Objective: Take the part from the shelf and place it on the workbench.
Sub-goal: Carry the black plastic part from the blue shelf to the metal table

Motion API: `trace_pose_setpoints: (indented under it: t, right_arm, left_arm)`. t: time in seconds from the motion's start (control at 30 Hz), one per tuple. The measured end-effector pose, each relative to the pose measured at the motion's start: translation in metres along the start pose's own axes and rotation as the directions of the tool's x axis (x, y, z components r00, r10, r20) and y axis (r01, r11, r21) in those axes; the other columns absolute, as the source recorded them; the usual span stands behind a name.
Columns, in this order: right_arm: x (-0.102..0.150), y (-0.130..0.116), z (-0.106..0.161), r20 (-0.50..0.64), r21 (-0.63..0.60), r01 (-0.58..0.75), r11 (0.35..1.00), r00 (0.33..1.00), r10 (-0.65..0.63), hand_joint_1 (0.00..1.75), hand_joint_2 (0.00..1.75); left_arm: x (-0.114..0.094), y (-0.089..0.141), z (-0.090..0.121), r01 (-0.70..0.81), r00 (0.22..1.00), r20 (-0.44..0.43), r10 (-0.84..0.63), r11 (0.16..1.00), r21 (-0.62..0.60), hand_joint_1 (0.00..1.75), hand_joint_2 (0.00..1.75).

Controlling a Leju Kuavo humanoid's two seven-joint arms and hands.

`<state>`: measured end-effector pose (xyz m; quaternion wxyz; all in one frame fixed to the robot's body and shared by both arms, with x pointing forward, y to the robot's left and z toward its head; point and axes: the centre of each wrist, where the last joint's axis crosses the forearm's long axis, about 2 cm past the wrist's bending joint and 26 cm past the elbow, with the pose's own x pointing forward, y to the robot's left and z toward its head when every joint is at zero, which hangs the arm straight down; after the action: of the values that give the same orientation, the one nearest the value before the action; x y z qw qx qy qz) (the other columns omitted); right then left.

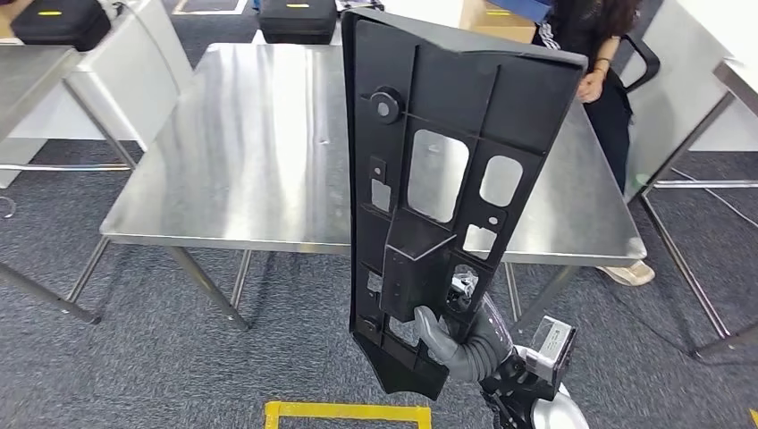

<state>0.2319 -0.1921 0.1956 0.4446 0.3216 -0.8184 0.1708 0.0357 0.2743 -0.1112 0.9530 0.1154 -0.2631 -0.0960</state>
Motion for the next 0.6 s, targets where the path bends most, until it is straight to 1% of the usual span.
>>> trace_pose_setpoints:
  t: [0.6]
  right_arm:
    - [0.0001,-0.0015,0.0013,-0.004,-0.007,-0.01,1.0,1.0,0.01,1.75,1.75]
  left_arm:
    - [0.002,-0.0016,-0.0003,-0.004,1.0,0.004,0.004,1.0,-0.005,0.0,1.75]
